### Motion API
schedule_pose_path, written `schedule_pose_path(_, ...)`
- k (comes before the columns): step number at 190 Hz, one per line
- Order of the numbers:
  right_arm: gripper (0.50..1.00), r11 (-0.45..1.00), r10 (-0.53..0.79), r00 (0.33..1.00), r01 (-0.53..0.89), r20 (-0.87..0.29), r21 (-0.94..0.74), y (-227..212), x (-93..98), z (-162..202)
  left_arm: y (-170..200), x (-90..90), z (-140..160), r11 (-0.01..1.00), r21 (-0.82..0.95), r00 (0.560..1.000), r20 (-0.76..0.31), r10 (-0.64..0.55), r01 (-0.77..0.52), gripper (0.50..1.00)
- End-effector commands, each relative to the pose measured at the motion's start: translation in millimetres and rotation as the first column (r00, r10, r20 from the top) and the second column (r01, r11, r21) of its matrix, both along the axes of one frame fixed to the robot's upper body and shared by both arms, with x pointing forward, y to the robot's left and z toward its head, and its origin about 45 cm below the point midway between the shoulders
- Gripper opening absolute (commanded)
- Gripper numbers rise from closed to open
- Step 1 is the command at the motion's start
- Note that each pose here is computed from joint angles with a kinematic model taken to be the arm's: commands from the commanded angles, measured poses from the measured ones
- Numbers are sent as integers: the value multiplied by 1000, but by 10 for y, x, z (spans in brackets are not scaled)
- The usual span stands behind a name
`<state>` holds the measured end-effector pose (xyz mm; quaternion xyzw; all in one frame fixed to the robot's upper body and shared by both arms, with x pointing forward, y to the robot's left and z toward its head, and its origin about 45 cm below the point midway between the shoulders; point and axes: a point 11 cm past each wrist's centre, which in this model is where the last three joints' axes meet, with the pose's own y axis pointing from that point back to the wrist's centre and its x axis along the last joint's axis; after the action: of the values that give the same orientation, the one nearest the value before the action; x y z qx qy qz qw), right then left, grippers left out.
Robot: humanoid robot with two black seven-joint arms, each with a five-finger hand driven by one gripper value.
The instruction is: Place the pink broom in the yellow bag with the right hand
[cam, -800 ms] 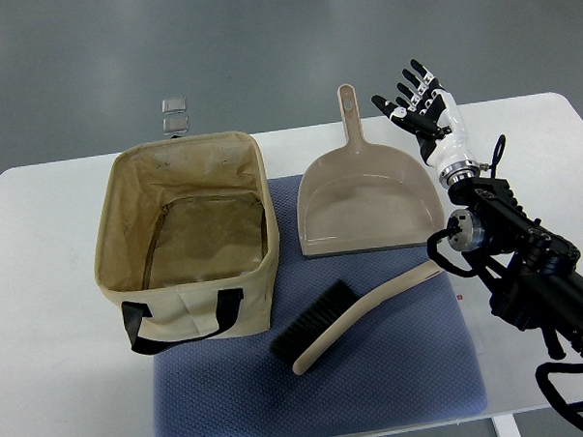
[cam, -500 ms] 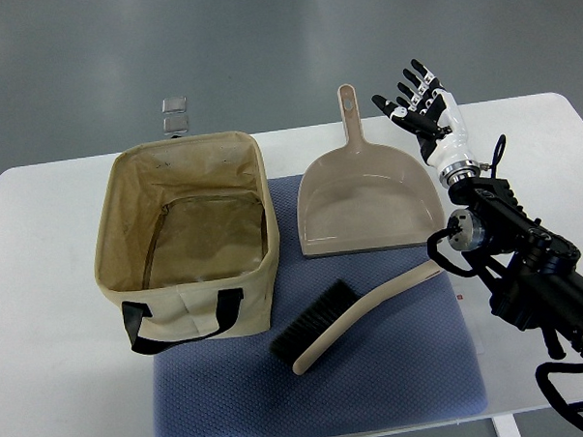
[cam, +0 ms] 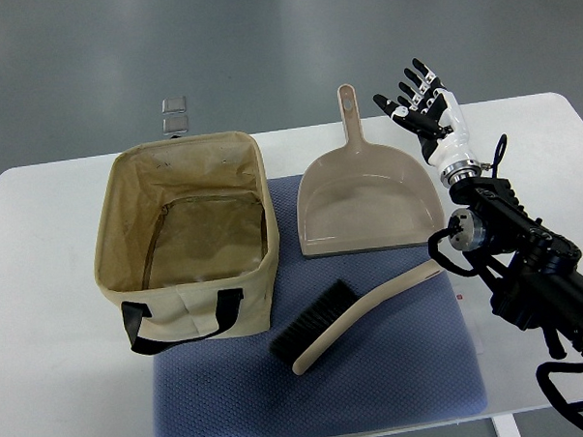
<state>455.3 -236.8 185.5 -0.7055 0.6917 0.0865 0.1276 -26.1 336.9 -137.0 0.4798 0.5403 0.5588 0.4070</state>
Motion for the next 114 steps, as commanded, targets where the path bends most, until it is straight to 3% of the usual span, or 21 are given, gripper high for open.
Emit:
schedule_pose_path(1, 930, 1000, -3, 1000, 3, 1, -1, -16, 2, 4, 19, -3, 2, 1000, 5, 1000, -1, 2, -2, 1000)
schedule_pose_path(39, 928, 1000, -6, 1000, 6, 7, -14, -61, 30, 50, -2, 0, 0, 1000, -1, 1000, 0, 0, 0, 1000)
schedule_pose_path(83, 930, 997, 2, 997, 4, 76, -77, -192, 222, 437, 13, -2, 2, 1000, 4, 1000, 0, 2, -2, 1000)
schedule_pose_path(114, 930, 989, 55, 993, -41, 103, -139, -49, 329, 658, 8, -1, 1, 1000, 2, 1000, 0, 0, 0, 1000)
